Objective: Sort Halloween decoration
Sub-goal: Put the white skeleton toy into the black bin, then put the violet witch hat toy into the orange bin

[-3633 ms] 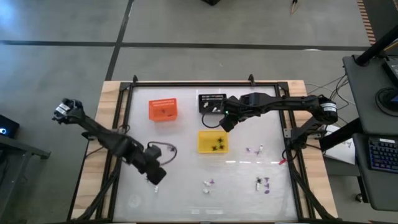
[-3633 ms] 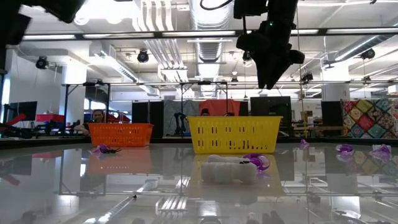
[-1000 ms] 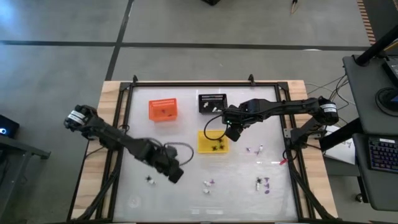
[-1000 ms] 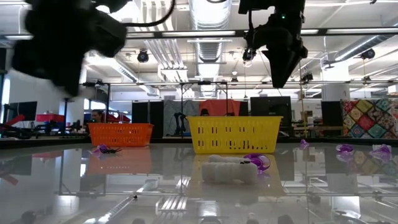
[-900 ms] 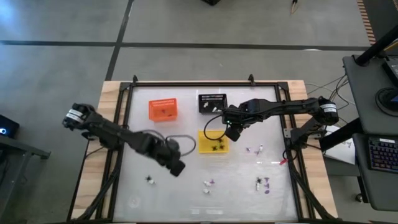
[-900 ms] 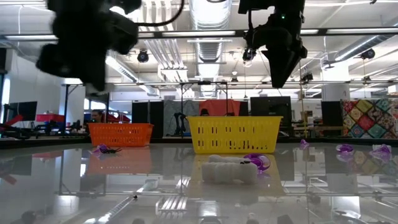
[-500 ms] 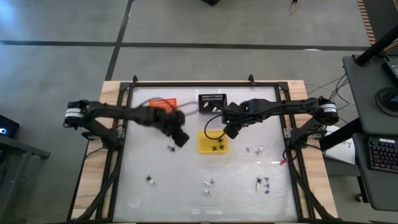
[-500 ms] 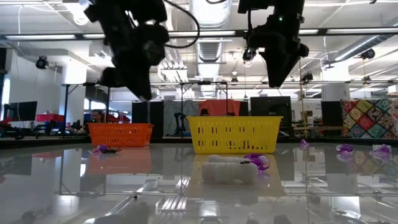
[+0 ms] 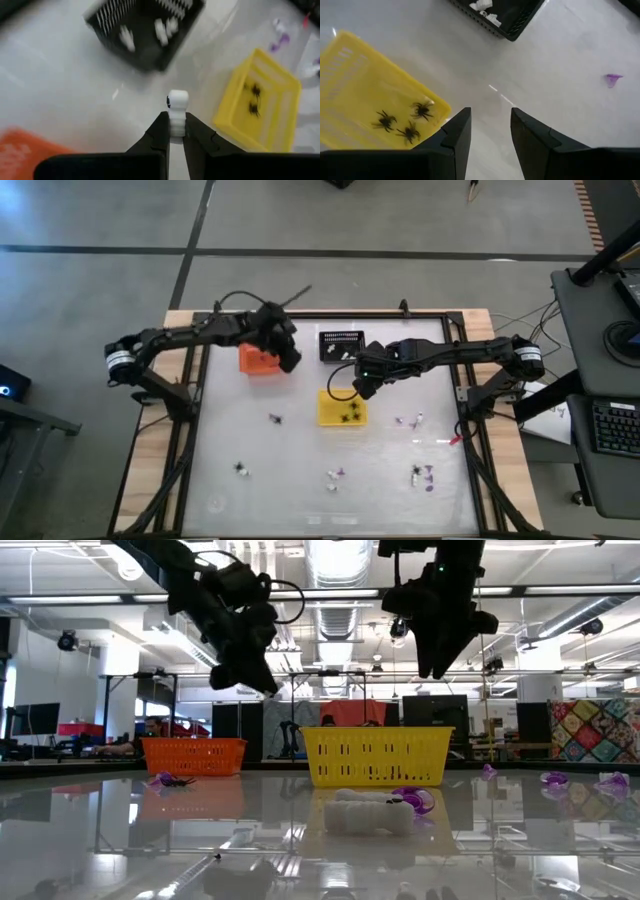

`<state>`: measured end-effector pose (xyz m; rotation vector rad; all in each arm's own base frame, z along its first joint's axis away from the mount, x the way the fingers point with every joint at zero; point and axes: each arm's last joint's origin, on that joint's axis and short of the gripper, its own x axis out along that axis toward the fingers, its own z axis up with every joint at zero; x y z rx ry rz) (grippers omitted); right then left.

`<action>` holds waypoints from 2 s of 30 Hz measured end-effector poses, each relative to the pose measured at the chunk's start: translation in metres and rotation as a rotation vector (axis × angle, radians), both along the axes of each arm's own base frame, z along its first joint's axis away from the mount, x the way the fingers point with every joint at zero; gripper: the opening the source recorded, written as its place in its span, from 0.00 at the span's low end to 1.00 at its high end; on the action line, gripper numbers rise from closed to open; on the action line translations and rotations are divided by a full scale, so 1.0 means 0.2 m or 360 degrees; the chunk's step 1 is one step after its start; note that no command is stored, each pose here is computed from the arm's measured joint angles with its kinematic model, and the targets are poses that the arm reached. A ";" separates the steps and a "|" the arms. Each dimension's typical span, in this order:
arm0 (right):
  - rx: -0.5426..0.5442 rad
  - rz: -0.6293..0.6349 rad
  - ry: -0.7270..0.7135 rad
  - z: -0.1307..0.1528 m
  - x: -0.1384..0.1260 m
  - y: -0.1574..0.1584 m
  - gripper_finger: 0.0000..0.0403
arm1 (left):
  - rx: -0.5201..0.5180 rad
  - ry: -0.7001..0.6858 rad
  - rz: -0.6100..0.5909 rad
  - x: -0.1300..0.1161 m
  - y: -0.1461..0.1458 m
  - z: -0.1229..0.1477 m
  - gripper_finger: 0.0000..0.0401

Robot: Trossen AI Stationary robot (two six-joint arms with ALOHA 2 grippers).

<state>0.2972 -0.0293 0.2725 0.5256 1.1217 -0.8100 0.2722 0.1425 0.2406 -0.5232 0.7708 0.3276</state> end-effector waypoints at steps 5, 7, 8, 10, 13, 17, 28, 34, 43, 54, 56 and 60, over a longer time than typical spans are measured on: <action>0.0020 -0.0102 -0.0057 0.00 0.01 -0.01 0.32 | 0.0107 -0.0220 -0.0016 0.01 0.12 0.02 0.02; 0.0023 -0.0125 -0.0073 0.00 0.01 -0.01 0.32 | 0.0132 -0.0270 -0.0025 0.03 0.16 0.01 0.02; 0.0025 -0.0135 -0.0073 0.00 0.01 -0.02 0.32 | 0.0140 -0.0269 -0.0023 0.04 0.17 0.01 0.02; 0.0028 -0.0153 -0.0077 0.00 0.01 -0.02 0.32 | 0.0166 -0.0246 -0.0047 0.06 0.20 -0.01 0.02; 0.0029 -0.0158 -0.0077 0.00 0.01 -0.02 0.32 | 0.0224 -0.0222 -0.0113 0.11 0.24 -0.02 0.02; 0.0042 -0.0227 -0.0095 0.00 0.01 -0.03 0.32 | 0.0245 -0.0246 -0.0209 0.19 0.29 -0.01 0.02; 0.0071 -0.0361 -0.0136 0.00 0.01 -0.03 0.32 | 0.0320 -0.0159 -0.0402 0.29 0.40 -0.08 0.02; 0.0082 -0.0445 -0.0163 0.00 0.01 -0.03 0.32 | 0.0226 -0.0114 -0.0520 0.34 0.44 -0.17 0.06; 0.0065 -0.0527 -0.0186 0.00 0.01 -0.04 0.32 | 0.0071 -0.0045 -0.0687 0.45 0.50 -0.22 0.13; 0.0065 -0.0508 -0.0171 -0.01 0.00 -0.04 0.32 | 0.0066 0.0032 -0.0781 0.46 0.51 -0.18 0.18; 0.0089 -0.0490 -0.0135 -0.01 -0.01 -0.03 0.32 | 0.0023 0.0080 -0.0801 0.45 0.50 -0.16 0.18; 0.0142 -0.0589 -0.0023 -0.02 -0.05 -0.02 0.32 | -0.0035 0.0193 -0.0927 0.41 0.47 -0.14 0.18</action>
